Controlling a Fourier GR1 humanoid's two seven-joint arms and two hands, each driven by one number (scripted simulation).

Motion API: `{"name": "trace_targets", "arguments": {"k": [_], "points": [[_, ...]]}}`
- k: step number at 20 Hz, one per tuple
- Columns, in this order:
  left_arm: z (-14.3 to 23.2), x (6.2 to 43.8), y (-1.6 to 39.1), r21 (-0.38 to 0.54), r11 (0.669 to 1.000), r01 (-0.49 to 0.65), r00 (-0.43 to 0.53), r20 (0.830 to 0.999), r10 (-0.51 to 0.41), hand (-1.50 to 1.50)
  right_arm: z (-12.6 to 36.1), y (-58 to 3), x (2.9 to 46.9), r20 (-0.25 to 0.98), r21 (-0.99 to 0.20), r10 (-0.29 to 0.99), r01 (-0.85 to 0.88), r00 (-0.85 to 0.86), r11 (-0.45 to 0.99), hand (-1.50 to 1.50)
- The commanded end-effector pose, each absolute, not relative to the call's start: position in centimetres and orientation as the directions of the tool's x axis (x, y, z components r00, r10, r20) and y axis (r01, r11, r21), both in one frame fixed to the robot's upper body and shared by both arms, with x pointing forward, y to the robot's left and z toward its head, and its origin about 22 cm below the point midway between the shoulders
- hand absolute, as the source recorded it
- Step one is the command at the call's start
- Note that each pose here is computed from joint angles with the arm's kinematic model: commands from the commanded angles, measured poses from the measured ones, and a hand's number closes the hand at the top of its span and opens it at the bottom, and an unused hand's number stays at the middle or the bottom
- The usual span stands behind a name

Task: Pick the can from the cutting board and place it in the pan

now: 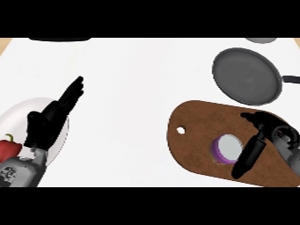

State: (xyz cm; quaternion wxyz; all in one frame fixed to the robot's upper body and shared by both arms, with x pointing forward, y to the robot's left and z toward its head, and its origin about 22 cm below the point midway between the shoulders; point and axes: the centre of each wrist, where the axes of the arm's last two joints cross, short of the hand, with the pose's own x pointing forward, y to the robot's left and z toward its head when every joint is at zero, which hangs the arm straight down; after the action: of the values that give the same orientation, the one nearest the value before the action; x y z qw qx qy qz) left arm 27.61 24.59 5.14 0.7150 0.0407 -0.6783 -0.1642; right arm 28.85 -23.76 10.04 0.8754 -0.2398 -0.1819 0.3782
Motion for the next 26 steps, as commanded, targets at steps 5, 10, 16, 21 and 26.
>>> {"name": "trace_targets", "arguments": {"k": [5,10,16,21,26], "points": [[5.2,28.4,23.8,0.293,0.942,0.164,0.033,0.953,-0.302,0.0,8.5,-21.2,28.4,-0.04,-0.56,0.663,-0.566,0.748,0.605,-1.5],[5.6,27.7,23.2,0.268,0.945,0.186,0.022,0.961,-0.277,0.0,7.4,-19.4,28.7,-0.046,-0.504,0.683,-0.607,0.729,0.614,-1.5],[4.4,27.2,25.3,0.299,0.94,0.166,0.029,0.951,-0.307,0.0,6.9,-17.1,28.4,-0.008,-0.48,0.755,-0.665,0.655,0.572,1.5],[4.4,27.2,25.3,0.278,0.948,0.155,0.045,0.957,-0.288,0.0,7.4,-19.1,28.4,0.023,-0.498,0.746,-0.64,0.665,0.586,1.5],[5.3,28.0,24.0,0.279,0.945,0.17,0.026,0.958,-0.287,0.0,9.7,-18.3,29.5,0.029,-0.602,0.743,-0.582,0.669,0.547,1.5]]}}
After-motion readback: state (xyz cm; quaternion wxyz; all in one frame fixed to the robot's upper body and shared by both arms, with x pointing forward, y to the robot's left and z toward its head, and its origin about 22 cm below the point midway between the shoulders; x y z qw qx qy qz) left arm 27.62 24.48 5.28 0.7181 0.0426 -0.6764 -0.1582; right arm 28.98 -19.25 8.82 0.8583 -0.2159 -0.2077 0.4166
